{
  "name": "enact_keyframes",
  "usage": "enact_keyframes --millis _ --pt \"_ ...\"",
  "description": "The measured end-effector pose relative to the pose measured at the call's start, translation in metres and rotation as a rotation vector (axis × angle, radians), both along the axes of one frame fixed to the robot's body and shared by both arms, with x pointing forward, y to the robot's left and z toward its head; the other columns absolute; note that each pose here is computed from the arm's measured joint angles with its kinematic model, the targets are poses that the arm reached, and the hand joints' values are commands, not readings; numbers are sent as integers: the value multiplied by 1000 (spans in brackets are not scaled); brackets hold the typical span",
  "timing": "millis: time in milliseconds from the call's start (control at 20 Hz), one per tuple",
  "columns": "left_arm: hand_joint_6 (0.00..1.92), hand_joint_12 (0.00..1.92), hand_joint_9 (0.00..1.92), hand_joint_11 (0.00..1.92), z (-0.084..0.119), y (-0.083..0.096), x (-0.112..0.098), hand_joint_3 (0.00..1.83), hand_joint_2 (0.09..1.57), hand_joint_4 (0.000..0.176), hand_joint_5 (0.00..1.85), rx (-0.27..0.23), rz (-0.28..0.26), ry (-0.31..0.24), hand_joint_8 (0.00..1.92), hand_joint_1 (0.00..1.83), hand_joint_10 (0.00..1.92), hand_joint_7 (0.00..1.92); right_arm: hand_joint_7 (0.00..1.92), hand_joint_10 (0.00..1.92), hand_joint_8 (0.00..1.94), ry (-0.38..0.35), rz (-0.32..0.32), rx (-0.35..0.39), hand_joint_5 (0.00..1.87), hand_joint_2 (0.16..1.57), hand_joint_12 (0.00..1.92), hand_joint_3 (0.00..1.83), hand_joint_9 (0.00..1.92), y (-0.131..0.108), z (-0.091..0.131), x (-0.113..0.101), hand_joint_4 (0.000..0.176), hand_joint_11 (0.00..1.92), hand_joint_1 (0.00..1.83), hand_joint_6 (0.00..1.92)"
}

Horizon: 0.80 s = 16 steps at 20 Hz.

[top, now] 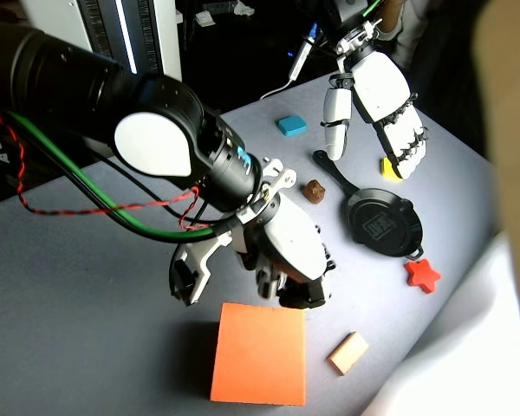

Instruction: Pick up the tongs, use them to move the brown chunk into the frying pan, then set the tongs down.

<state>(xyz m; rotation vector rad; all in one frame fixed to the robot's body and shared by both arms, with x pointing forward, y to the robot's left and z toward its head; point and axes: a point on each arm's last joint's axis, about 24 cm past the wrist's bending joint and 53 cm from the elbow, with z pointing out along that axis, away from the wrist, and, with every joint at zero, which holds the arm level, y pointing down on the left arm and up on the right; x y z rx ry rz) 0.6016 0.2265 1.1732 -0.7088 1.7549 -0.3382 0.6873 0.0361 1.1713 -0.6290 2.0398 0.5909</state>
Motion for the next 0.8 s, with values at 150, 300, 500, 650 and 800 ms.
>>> enact_keyframes --millis 150,300,500,650,800 --pt "1 271 93 0 0 1 0 1 1147 0 64 1 3 -1 1 0 1 99 1042 608 41 3 -7 24 782 1212 1513 0 771 -4 15 -7 0 412 1107 1272" --pt "0 290 94 0 1 4 2 2 1154 0 61 2 11 -4 0 0 0 102 1036 587 24 41 -52 92 726 1123 1500 0 766 -15 35 -16 0 393 1133 546" --pt "1 282 89 0 3 8 3 1 1151 0 59 4 27 -11 0 0 0 96 1024 579 14 -27 -174 169 735 1127 1514 0 755 -29 69 -16 0 362 1129 483" --pt "1 259 85 0 13 15 10 0 1146 0 53 -4 49 -38 0 0 0 91 1022 581 12 -40 -298 243 727 1135 1515 0 754 -36 84 -21 0 364 1119 478" --pt "7 295 93 0 23 22 16 0 1139 0 74 0 73 -68 2 0 3 98 1050 579 20 14 -399 295 763 1100 1500 0 789 -38 80 -36 0 388 1157 462"
